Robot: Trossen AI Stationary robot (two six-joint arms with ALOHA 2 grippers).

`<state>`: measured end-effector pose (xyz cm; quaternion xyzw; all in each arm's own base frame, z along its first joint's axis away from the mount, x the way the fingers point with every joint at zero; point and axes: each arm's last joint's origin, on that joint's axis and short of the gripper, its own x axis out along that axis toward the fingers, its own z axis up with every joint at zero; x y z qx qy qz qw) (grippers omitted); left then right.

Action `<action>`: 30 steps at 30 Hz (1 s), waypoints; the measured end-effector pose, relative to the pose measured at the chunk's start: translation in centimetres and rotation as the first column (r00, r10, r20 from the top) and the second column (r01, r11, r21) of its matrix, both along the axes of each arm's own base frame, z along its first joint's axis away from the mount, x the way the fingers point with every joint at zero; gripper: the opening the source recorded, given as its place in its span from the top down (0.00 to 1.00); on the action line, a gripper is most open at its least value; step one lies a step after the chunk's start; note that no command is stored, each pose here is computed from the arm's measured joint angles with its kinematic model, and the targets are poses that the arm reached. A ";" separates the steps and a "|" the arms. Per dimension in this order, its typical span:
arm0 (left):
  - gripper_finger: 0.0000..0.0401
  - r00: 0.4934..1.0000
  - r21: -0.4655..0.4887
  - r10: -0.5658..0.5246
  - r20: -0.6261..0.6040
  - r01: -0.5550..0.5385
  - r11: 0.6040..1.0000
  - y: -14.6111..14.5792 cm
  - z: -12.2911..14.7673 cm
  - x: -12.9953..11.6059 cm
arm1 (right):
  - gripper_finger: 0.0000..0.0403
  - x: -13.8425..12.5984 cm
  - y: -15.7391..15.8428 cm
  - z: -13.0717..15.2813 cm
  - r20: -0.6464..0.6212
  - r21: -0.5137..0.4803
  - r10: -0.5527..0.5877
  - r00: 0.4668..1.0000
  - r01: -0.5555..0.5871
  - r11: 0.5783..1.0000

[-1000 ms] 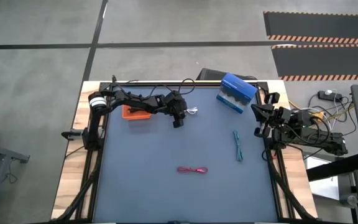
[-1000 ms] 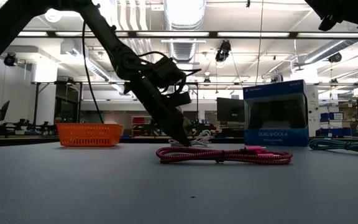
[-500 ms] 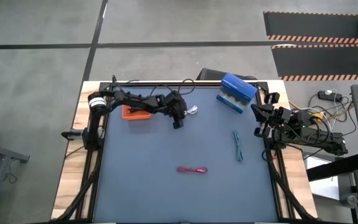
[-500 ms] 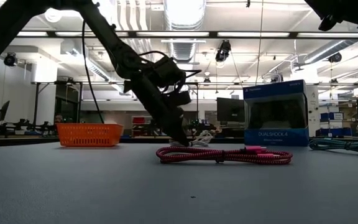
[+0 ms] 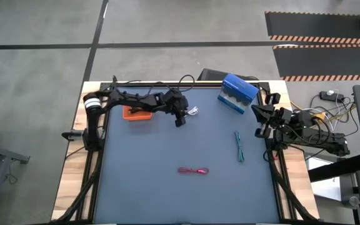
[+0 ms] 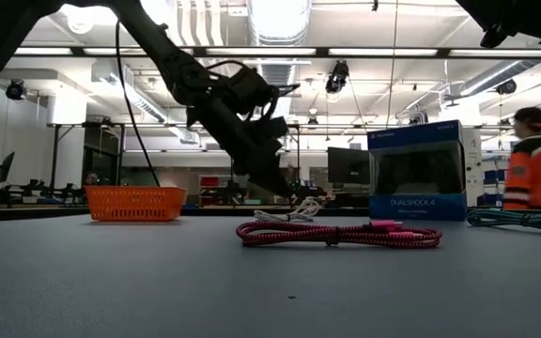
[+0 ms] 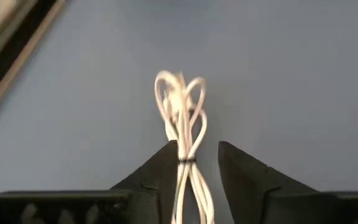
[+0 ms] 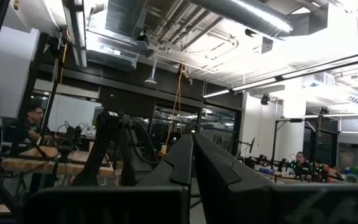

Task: Pick and place USB-C Cables
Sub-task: Put the white charger cable into the orange basket

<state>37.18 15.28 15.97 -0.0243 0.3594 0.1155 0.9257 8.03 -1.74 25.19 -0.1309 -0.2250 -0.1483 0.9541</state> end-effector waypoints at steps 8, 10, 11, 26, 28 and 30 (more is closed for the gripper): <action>0.52 0.995 -0.015 0.085 -0.058 -0.086 0.996 0.3 -2.1 0.0 | 0.98 0.0 0.0 0.0 -0.006 0.000 -0.001 1.000 0.001 1.000; 0.50 0.992 -0.028 0.093 -0.079 -0.095 0.995 0.3 -2.6 0.0 | 0.98 0.0 0.0 0.0 -0.006 0.001 0.000 1.000 0.000 1.000; 0.50 0.991 -0.038 0.102 -0.082 -0.105 0.994 0.3 -2.7 0.0 | 0.98 0.0 0.0 0.0 -0.005 0.002 0.000 1.000 0.000 1.000; 0.89 0.988 -0.066 0.120 -0.102 -0.127 0.990 0.1 -2.9 -0.2 | 0.98 0.0 0.0 -0.1 -0.010 0.003 0.000 1.000 0.000 1.000; 0.95 0.987 -0.066 0.120 -0.103 -0.127 0.990 0.1 -2.9 -0.2 | 0.98 0.0 0.0 -0.1 -0.010 0.003 0.000 1.000 0.000 1.000; 0.97 0.988 -0.065 0.121 -0.101 -0.127 0.990 0.1 -2.9 -0.2 | 0.98 0.1 0.0 -0.1 -0.010 0.003 0.000 1.000 0.000 1.000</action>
